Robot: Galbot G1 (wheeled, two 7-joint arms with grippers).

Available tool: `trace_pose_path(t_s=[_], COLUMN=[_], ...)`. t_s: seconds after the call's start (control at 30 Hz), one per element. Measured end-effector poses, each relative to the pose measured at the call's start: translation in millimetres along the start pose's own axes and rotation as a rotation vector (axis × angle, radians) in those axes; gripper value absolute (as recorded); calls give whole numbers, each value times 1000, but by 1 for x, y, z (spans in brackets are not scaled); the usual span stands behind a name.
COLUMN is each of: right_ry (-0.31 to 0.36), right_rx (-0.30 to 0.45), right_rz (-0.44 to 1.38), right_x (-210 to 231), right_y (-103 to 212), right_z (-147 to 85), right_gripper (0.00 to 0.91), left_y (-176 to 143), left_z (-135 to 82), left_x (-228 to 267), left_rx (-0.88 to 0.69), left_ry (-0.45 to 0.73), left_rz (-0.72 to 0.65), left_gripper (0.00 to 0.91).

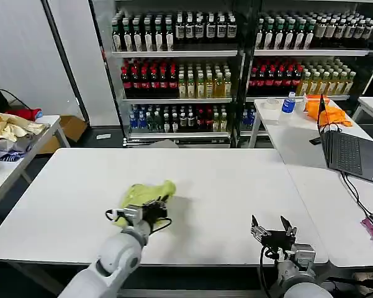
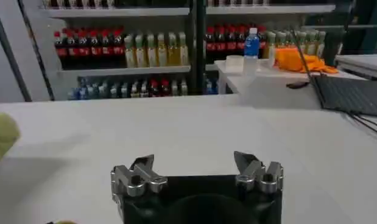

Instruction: Fold and organize the clothes.

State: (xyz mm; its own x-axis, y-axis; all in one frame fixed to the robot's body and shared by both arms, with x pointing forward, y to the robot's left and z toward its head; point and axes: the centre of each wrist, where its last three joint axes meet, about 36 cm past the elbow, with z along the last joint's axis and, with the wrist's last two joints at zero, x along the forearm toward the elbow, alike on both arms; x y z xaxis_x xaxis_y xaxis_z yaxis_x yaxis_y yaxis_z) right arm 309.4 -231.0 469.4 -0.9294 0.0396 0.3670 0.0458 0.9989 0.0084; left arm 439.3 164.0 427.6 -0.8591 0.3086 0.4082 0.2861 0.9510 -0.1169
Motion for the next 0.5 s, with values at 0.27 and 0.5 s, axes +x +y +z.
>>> trace_pose_path(t_s=[0.27,0.5], right_ry=[3,2], right_rx=[-8,-35], right_rz=[-10,-29], right_x=[-7,-18], right_y=[3,8], right_z=[0,-2], right_gripper=[907,907], left_y=[-33,-36], left_z=[-6,-14], left_x=[-28,-30], left_rx=[78,199], left_ry=[-3,-44], left_rz=[90,158], left_gripper=[907,907])
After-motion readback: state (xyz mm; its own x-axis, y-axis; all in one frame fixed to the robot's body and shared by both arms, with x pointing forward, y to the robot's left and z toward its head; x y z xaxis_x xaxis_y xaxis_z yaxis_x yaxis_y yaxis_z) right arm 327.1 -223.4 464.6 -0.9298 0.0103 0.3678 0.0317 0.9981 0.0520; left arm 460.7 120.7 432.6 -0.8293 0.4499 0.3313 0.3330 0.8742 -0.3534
